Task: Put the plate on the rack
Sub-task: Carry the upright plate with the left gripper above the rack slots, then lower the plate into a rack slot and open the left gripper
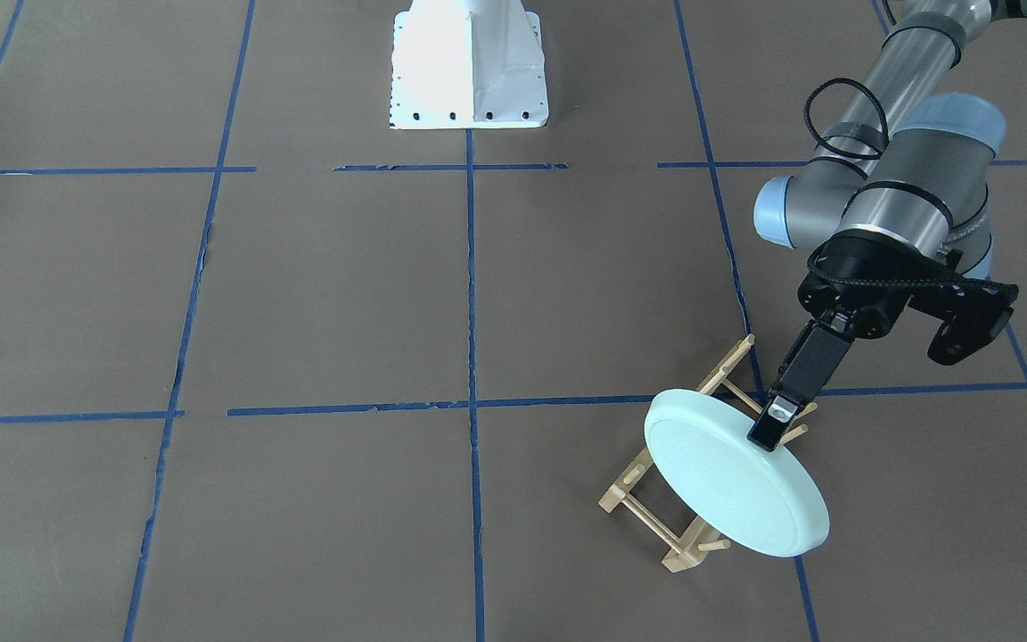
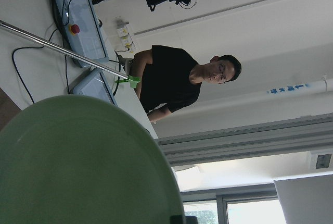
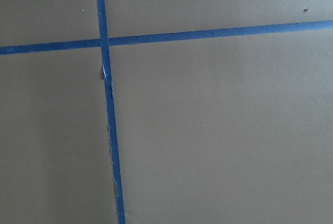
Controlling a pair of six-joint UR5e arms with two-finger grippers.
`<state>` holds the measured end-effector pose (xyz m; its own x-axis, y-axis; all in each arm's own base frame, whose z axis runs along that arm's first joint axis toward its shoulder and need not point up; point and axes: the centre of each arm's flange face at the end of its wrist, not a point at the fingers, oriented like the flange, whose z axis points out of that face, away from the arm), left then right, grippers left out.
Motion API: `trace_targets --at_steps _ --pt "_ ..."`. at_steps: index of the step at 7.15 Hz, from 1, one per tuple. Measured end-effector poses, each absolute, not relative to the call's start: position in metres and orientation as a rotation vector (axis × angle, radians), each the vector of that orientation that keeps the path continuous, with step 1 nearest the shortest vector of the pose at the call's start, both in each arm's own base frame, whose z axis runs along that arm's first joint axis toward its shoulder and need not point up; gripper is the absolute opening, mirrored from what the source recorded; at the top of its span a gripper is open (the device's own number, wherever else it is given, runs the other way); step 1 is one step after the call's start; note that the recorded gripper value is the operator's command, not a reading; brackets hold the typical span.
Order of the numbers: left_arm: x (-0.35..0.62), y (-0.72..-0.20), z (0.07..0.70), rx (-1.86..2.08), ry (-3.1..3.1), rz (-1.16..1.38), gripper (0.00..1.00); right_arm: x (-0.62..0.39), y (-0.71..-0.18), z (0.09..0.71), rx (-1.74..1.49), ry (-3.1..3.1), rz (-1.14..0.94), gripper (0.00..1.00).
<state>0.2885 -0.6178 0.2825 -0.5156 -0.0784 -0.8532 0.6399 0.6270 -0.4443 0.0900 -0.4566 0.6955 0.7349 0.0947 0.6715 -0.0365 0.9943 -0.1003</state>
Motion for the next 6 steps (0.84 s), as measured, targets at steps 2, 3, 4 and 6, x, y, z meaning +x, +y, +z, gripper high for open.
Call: trace_targets --at_steps 2,3,4,6 --pt "0.299 -0.613 0.284 0.413 1.935 -1.014 0.00 0.090 -0.457 0.695 -0.082 -0.742 0.072 1.00" --pt "0.301 -0.612 0.285 0.401 1.941 -1.026 0.00 0.090 -0.457 0.695 -0.082 -0.742 0.072 1.00" --pt "0.301 -0.610 0.288 0.390 1.942 -1.036 0.00 0.090 -0.457 0.695 -0.082 -0.742 0.072 1.00" --pt "0.299 -0.607 0.300 0.379 1.936 -1.050 0.00 0.090 -0.457 0.695 -0.082 -0.742 0.072 1.00"
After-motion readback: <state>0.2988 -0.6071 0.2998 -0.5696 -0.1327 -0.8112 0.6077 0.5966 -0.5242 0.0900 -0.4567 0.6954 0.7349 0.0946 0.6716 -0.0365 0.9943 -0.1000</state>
